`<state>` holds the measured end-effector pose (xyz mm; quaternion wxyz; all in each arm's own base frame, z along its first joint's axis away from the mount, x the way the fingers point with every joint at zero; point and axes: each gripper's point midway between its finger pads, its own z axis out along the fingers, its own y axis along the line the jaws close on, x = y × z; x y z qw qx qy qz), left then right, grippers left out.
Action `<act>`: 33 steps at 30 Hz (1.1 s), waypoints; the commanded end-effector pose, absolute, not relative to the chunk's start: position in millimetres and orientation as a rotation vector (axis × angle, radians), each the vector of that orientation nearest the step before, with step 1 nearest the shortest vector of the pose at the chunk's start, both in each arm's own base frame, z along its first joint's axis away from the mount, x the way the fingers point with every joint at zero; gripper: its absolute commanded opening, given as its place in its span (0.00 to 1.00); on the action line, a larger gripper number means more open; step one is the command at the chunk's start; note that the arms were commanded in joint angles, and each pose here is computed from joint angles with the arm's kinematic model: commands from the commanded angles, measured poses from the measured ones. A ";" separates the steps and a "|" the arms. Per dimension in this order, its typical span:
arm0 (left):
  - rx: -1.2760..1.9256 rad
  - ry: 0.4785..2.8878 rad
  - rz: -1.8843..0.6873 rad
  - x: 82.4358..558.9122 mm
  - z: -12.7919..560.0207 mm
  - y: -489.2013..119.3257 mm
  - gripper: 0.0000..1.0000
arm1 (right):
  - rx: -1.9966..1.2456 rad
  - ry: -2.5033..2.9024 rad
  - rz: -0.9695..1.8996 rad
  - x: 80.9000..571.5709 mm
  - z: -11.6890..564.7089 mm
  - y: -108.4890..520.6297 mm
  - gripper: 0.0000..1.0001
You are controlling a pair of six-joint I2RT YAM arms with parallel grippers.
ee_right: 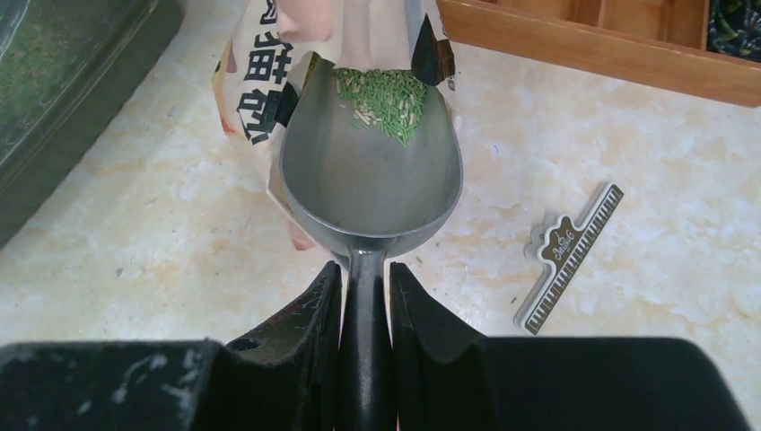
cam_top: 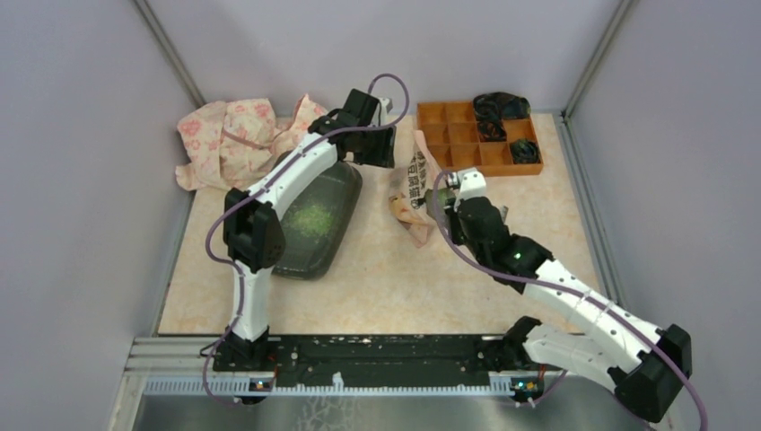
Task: Fill the litter box with clean litter
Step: 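Scoop the cat litter from the cat litter bag.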
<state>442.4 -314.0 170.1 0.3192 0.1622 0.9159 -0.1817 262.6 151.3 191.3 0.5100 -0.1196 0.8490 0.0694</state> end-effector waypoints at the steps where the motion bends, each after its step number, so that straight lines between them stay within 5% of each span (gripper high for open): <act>1: 0.423 2.336 -0.511 440.3 200.8 -314.5 0.60 | -0.181 1.950 0.091 263.5 210.8 146.4 0.00; 15: 0.419 2.289 -0.531 435.1 224.2 -310.5 0.60 | 0.088 1.958 0.011 222.1 158.3 130.5 0.00; 33: 0.362 2.249 -0.606 427.5 250.1 -284.7 0.60 | -0.012 1.727 -0.020 187.8 183.1 146.8 0.00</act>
